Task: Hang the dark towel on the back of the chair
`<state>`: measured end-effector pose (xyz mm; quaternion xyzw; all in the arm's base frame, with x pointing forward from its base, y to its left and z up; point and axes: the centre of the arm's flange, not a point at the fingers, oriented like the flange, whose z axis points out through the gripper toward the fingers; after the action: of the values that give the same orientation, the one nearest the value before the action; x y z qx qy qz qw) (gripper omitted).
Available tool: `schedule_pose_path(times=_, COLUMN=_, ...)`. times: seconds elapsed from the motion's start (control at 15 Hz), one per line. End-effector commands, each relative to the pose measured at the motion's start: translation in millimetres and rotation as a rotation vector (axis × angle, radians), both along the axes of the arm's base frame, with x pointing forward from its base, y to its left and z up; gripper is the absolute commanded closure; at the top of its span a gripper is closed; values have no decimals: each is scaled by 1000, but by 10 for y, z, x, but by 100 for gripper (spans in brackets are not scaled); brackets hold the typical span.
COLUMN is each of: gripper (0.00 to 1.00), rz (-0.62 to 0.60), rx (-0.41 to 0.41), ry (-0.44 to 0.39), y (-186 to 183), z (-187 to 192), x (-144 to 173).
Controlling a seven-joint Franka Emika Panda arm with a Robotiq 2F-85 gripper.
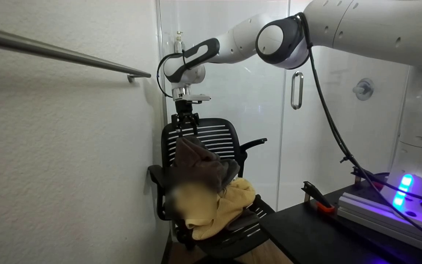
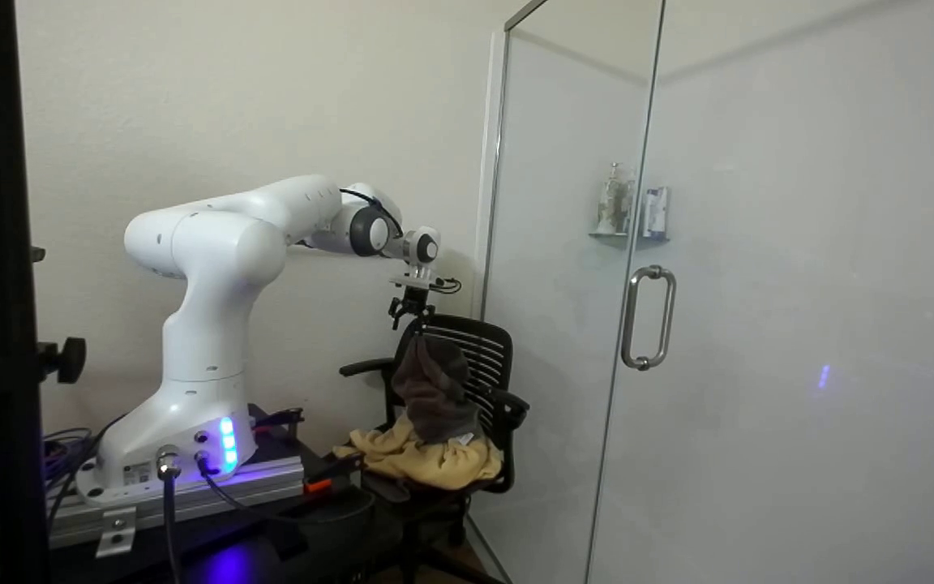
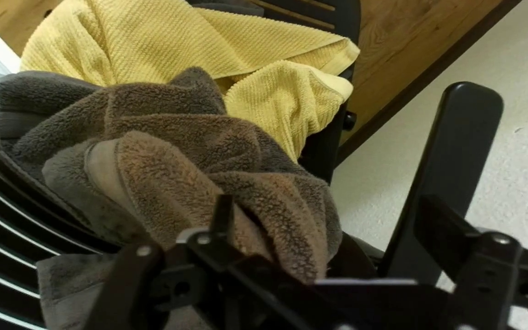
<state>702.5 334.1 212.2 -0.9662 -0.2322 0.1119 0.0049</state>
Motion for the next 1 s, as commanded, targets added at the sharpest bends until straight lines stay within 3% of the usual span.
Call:
schedule_pose_path(times=0.0, gripper=0, rz=21, rx=-62, ry=-66, y=-302, z=-139, x=300)
schedule_pose_path(times=0.13, gripper=0, rz=67, rx=-57, ry=-92, y=-420, z=-211, x=421)
schedule_pose_path(times=0.6, gripper=0, rz=353, rx=193, ry=-195, y=-241, z=-189, x=520)
schedule_pose_path(times=0.67, gripper=0, rz=294, rx=112, ry=-187, y=-302, z=-219, x=398)
schedule_pose_path(times=0.93, gripper=0, rz=322, rx=208, ry=-218, y=-241, z=-259, x=448)
